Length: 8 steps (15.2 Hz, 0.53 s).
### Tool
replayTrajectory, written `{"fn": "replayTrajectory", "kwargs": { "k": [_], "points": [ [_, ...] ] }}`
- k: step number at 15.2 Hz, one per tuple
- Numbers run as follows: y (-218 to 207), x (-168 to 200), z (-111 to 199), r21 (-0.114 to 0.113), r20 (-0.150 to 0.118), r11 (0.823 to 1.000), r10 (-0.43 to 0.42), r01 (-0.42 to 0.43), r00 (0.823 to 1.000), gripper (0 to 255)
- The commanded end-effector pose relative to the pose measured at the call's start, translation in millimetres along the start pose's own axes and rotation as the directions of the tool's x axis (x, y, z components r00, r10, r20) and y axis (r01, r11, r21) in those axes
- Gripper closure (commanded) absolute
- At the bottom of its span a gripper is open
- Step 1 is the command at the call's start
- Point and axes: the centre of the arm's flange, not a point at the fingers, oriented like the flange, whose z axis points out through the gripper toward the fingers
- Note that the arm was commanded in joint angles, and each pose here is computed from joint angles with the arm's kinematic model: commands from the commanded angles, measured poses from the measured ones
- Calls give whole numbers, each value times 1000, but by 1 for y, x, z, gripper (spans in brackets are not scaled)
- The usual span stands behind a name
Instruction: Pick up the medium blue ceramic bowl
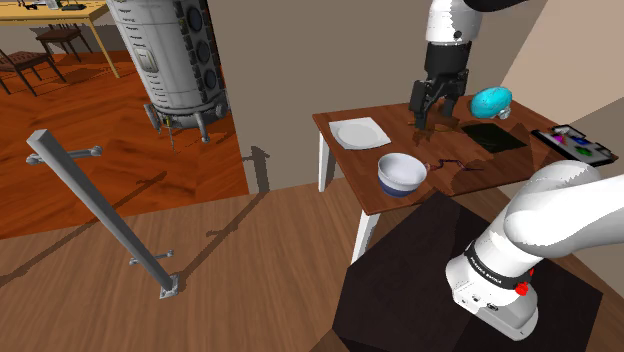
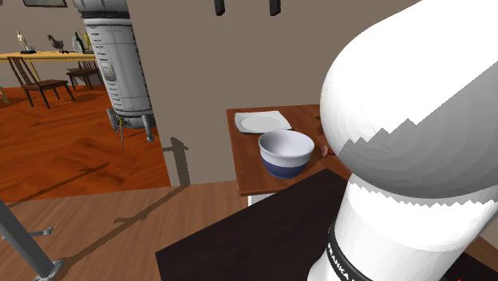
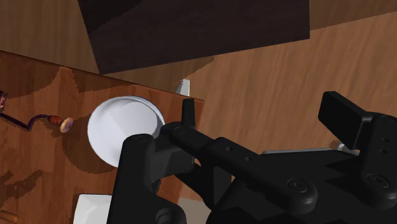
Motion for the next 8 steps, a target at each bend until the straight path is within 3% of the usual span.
{"fn": "replayTrajectory", "kwargs": {
  "k": [1, 8],
  "points": [
    [0, 0, 0, 0, 0, 1000, 0, 0, 1000, 0],
    [19, 32, 79, -36, -58, 999, -4, 2, 998, 0]
  ]
}}
